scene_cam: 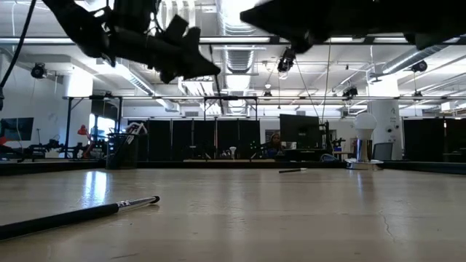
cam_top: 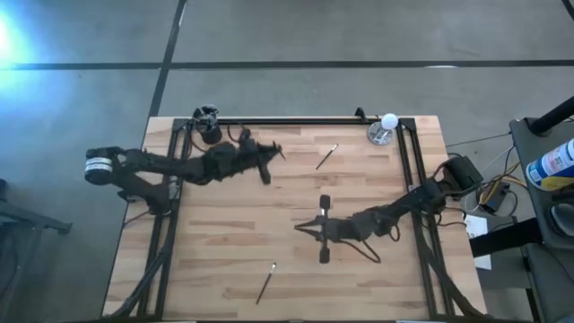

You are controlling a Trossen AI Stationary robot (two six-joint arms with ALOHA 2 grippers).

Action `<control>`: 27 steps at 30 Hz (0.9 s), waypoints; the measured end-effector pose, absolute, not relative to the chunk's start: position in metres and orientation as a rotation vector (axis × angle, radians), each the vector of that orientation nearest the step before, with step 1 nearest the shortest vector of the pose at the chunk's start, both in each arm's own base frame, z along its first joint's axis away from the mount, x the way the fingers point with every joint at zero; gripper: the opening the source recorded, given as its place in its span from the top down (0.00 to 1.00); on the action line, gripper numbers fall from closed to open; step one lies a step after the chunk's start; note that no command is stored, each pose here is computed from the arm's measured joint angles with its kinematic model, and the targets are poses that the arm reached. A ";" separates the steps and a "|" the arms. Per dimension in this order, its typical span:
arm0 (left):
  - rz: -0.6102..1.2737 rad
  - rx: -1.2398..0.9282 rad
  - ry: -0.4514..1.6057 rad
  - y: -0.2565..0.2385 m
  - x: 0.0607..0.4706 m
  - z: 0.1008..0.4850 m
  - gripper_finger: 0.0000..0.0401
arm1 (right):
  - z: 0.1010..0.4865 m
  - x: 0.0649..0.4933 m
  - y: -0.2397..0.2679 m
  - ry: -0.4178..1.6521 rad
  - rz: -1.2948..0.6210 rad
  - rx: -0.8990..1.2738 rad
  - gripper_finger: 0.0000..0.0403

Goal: Pick & Place Makeup Supplies
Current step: Put the right makeup brush into the makeup holder

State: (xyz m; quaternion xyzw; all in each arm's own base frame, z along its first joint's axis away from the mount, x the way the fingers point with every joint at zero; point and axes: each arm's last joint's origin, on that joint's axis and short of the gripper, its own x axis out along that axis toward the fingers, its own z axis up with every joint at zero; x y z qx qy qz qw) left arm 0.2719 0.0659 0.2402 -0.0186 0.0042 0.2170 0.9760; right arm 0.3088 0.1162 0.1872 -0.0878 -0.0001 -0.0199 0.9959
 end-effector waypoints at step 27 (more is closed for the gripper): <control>0.995 0.026 0.145 0.139 0.167 0.225 0.96 | 0.157 0.287 0.098 0.067 -0.069 -0.089 0.98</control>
